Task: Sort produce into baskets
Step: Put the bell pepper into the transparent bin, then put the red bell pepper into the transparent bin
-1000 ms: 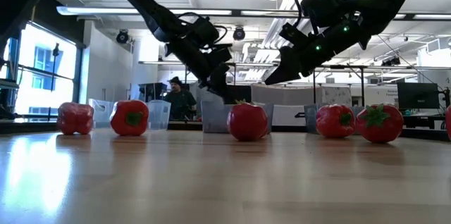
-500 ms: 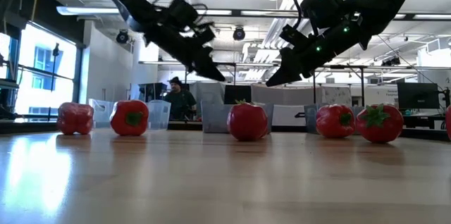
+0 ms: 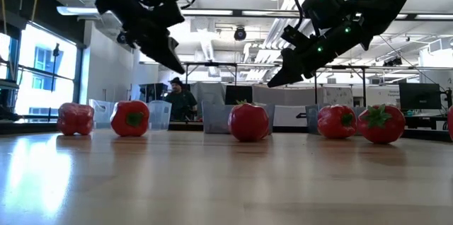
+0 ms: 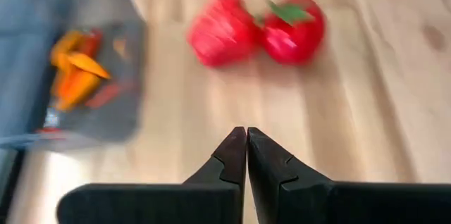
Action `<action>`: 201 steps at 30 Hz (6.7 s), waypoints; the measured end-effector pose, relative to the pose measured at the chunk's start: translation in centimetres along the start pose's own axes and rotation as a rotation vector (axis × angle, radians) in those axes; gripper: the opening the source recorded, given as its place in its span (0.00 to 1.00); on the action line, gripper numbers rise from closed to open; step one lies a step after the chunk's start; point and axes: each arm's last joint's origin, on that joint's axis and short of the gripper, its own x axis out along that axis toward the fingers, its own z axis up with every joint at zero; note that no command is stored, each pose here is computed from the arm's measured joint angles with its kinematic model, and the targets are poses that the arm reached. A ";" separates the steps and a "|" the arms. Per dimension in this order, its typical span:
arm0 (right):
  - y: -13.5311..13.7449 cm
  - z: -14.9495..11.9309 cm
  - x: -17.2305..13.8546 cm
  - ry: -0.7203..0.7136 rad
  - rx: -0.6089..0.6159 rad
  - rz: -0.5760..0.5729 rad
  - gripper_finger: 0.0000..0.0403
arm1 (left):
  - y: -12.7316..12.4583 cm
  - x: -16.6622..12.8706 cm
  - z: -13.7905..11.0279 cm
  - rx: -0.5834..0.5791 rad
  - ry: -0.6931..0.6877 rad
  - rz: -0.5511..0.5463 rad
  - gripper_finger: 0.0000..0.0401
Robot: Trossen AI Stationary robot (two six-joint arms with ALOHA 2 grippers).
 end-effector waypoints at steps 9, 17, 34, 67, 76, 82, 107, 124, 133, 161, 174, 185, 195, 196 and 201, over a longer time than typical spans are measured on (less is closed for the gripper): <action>0.0 0.0 0.0 0.001 0.000 0.000 0.00 | -4.9 0.1 -0.1 0.114 0.187 -0.040 0.16; 0.0 0.0 0.0 0.002 0.018 0.000 0.00 | -7.0 -0.8 -2.1 0.122 0.456 -0.047 0.26; 0.0 -0.1 0.0 0.007 0.015 0.001 0.00 | -4.2 0.7 -2.7 0.080 0.443 -0.087 0.01; 0.0 -0.1 0.0 0.014 0.013 0.001 0.00 | -5.1 5.4 -3.6 0.327 0.646 0.085 0.01; 0.0 -0.1 0.0 0.015 0.012 0.002 0.00 | -4.3 4.4 -0.6 0.269 0.562 0.003 0.00; 0.0 -0.2 0.0 0.016 0.012 0.001 0.00 | -3.5 3.4 0.7 0.216 0.551 -0.087 0.00; 0.0 -0.3 0.0 0.030 0.002 0.002 0.00 | -5.2 2.2 -4.4 0.478 0.861 0.054 0.26; 0.0 -0.4 0.0 0.038 0.000 0.002 0.00 | -4.6 2.7 -4.8 0.466 0.834 0.102 0.17; 0.0 -0.4 0.0 0.038 0.000 0.002 0.00 | -4.5 2.8 -4.9 0.451 0.835 0.093 0.16; 0.0 -0.4 0.0 0.037 0.000 0.002 0.00 | -4.3 3.0 -5.0 0.409 0.840 0.087 0.01; 0.0 -0.4 0.0 0.037 0.001 0.002 0.00 | -1.8 -1.7 1.0 0.113 0.558 0.119 0.00; 0.0 -0.4 0.0 0.037 0.004 0.002 0.00 | 5.1 -5.2 -1.4 -0.164 0.515 0.291 0.00; 0.0 -0.4 0.0 0.037 0.009 0.002 0.00 | 9.9 -3.2 -3.8 -0.171 0.392 0.301 0.00; 0.0 -0.4 0.0 0.037 0.009 0.002 0.00 | 10.3 -3.4 -4.0 -0.199 0.378 0.283 0.00; 0.0 -0.4 0.0 0.037 0.004 0.003 0.00 | 12.2 -5.2 -4.6 -0.417 0.223 0.199 0.00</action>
